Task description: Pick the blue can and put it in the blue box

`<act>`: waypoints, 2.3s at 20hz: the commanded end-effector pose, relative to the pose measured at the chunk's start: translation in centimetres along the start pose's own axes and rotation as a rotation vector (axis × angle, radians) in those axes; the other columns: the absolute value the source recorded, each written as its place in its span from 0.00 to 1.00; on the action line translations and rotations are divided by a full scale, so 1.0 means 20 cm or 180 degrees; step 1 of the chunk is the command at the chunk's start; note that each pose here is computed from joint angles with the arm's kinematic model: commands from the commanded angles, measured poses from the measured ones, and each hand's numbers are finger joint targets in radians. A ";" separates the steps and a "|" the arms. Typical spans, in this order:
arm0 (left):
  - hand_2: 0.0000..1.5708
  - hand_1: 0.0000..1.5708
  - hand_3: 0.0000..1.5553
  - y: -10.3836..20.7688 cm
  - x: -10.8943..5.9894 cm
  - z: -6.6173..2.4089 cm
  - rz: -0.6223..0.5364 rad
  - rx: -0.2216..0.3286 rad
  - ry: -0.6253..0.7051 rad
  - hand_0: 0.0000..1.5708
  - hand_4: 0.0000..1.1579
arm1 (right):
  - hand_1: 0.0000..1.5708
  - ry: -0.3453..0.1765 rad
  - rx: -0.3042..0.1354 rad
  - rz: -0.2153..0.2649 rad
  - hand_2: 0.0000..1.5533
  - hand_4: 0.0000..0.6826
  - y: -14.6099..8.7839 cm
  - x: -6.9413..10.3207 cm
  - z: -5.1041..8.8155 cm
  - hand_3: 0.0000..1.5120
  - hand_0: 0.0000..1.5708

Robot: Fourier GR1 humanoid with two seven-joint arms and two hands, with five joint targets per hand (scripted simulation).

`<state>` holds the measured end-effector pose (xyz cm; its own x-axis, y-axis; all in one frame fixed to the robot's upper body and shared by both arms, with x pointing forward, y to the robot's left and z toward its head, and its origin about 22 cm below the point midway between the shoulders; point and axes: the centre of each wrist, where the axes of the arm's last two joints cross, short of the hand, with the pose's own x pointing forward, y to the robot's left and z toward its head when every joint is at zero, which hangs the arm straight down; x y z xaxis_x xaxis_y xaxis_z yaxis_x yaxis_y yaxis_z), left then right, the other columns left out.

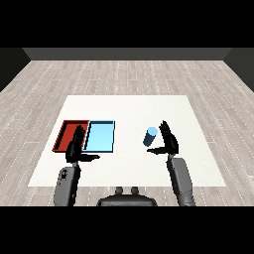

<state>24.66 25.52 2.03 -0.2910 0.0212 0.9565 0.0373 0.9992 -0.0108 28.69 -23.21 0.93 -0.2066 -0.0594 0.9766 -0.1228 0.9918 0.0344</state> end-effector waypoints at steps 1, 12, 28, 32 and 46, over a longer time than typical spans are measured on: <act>0.00 0.00 0.00 0.03 -0.02 -0.002 0.0085 -0.0025 -0.0171 0.00 0.00 | 0.00 -0.0166 0.0085 -0.0096 0.00 0.00 -0.05 -0.06 -0.06 0.00 0.00; 0.00 0.00 0.00 -0.10 -0.04 -0.039 0.0062 -0.0048 -0.0123 0.00 0.00 | 0.00 -0.0032 -0.0203 -0.0064 0.00 0.00 -0.05 -0.04 -0.03 0.00 0.00; 0.00 0.00 0.00 0.12 -0.05 0.057 0.0205 -0.0002 -0.0141 0.00 0.00 | 0.00 0.0317 -0.0306 -0.0214 0.00 0.00 -0.10 -0.25 -0.21 0.00 0.00; 0.00 0.00 0.00 0.04 0.00 0.015 0.0154 -0.0034 -0.0146 0.00 0.00 | 0.00 0.0356 -0.0259 -0.0282 0.00 0.00 -0.11 -0.31 -0.22 0.00 0.00; 0.00 0.00 0.00 0.06 -0.03 0.003 0.0148 0.0037 -0.0192 0.00 0.00 | 0.00 0.0487 -0.0313 -0.0421 0.00 0.00 0.01 -0.36 -0.35 0.00 0.00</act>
<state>24.40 26.12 1.43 -0.3379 0.0768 0.9380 0.0546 0.9966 -0.0619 35.84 -21.83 -6.01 -0.0424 -0.1871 0.9814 -0.0470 0.9816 0.1851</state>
